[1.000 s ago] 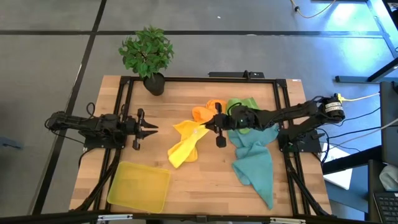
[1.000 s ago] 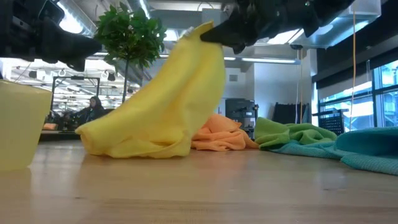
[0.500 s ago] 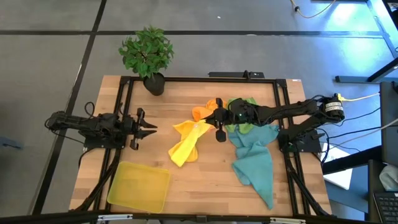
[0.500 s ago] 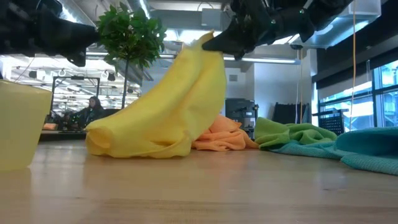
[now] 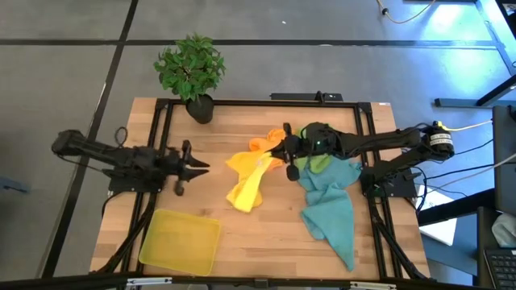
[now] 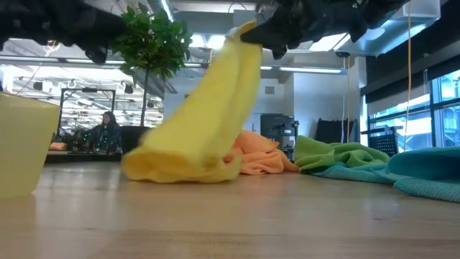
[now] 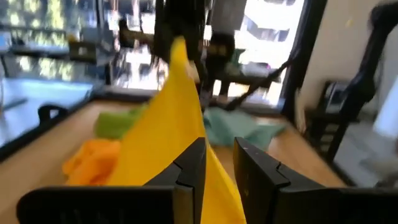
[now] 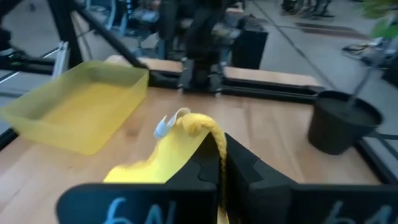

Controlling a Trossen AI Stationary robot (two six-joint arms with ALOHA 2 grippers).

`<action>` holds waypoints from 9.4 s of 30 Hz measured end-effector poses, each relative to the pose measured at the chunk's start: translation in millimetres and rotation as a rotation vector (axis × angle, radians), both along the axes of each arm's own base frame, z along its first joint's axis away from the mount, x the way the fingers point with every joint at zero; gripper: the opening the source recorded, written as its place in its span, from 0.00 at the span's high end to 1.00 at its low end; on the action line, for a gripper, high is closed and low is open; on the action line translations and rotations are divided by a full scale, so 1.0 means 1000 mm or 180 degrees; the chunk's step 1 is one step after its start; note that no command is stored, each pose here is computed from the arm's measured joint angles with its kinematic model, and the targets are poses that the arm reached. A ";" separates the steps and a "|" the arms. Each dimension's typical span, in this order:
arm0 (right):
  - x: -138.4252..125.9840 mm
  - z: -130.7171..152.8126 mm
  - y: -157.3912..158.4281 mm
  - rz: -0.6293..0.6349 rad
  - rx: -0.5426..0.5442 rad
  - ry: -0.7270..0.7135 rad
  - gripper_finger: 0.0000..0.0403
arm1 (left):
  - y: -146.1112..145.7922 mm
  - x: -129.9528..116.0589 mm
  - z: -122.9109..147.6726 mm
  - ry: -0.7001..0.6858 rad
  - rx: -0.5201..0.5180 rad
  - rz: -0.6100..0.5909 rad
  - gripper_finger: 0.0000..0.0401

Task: Fold microfiber towels
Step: Fold the yellow microfiber cloth

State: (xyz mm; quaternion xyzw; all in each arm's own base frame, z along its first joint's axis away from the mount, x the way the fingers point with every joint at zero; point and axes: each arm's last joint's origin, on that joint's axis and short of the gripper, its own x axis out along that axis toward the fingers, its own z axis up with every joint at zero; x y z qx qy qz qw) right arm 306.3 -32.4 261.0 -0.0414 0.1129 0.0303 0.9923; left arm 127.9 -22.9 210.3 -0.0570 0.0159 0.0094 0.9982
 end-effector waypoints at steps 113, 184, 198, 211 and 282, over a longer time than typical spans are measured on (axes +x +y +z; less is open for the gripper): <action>-0.054 0.057 0.001 -0.0189 0.0045 -0.0400 0.99 | -0.031 0.097 0.039 0.0768 -0.0192 0.0926 1.00; -0.087 -0.019 0.128 0.0596 0.1004 0.0476 0.99 | -0.155 0.085 0.078 0.1741 0.0529 0.0418 1.00; -0.125 -0.096 0.123 -0.0147 0.1113 0.0623 0.99 | -0.170 0.125 0.019 0.2322 0.0603 0.0320 1.00; -0.119 -0.105 0.096 -0.0720 0.0916 0.0574 0.99 | -0.105 0.144 0.009 0.3136 0.0776 0.0775 1.00; -0.076 -0.133 0.058 -0.1080 0.0627 0.0897 0.79 | -0.061 0.146 -0.023 0.3019 0.0232 0.0468 0.75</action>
